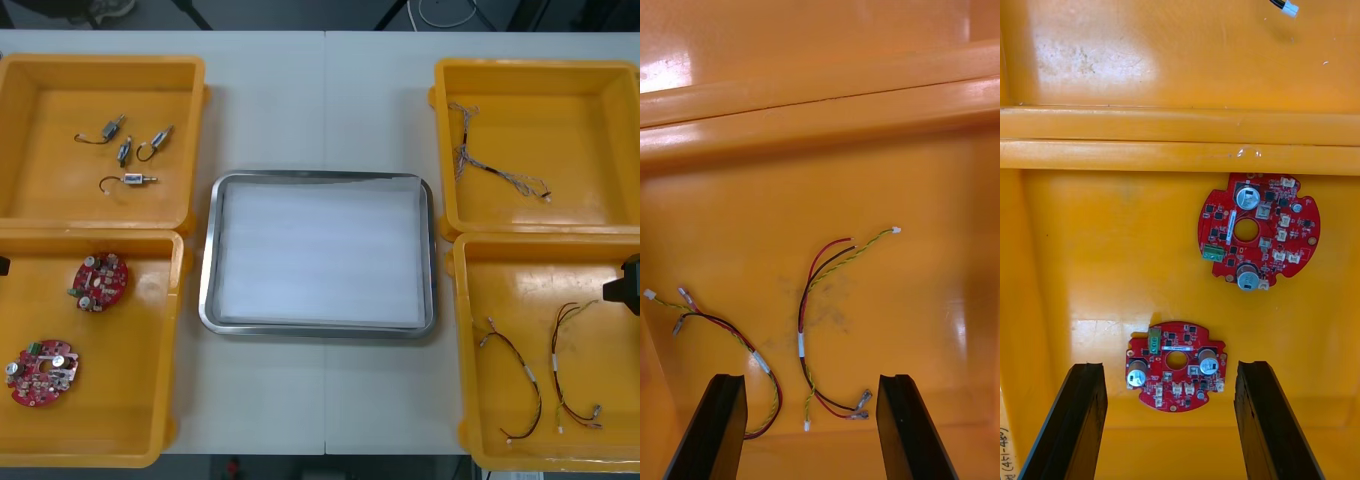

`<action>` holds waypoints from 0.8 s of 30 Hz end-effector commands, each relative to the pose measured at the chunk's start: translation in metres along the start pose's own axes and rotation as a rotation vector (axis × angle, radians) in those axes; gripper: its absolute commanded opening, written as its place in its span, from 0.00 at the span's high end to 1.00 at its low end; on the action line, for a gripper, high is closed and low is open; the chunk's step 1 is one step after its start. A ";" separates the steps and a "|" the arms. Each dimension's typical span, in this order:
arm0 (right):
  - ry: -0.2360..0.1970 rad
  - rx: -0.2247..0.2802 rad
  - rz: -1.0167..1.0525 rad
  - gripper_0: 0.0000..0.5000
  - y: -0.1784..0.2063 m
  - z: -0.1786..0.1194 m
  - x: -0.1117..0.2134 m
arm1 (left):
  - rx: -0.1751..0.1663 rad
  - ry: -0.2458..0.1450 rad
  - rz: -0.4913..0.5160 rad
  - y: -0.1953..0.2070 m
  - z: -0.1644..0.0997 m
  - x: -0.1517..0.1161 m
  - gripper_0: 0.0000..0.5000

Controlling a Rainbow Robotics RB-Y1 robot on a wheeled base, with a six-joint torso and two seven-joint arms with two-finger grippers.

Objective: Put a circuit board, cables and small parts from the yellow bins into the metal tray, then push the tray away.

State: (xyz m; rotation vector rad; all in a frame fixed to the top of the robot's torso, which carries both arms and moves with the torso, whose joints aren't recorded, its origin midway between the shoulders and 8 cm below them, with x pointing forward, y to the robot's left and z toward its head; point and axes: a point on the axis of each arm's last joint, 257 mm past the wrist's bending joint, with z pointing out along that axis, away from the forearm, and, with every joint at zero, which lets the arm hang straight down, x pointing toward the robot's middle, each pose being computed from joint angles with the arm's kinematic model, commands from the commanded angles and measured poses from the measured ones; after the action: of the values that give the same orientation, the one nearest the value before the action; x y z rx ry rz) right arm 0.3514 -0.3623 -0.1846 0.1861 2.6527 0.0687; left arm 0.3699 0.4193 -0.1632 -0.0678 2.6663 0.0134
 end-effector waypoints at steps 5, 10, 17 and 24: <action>0.008 0.017 -0.075 0.00 -0.002 -0.003 0.005 | -0.004 -0.002 0.040 -0.004 0.002 0.005 0.00; 0.008 0.017 -0.075 0.00 -0.002 -0.003 0.005 | -0.004 -0.002 0.040 -0.004 0.002 0.005 0.00; 0.008 0.017 -0.075 0.00 -0.002 -0.003 0.005 | -0.004 -0.002 0.040 -0.004 0.002 0.005 0.00; 0.008 0.017 -0.075 0.00 -0.002 -0.003 0.005 | -0.004 -0.002 0.040 -0.004 0.002 0.005 0.00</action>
State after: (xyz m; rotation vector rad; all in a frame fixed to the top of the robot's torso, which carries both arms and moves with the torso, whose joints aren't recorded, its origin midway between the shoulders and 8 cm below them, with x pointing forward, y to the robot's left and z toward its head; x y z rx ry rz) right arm 0.3514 -0.3623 -0.1846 0.1861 2.6527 0.0687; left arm 0.3699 0.4193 -0.1632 -0.0678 2.6663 0.0134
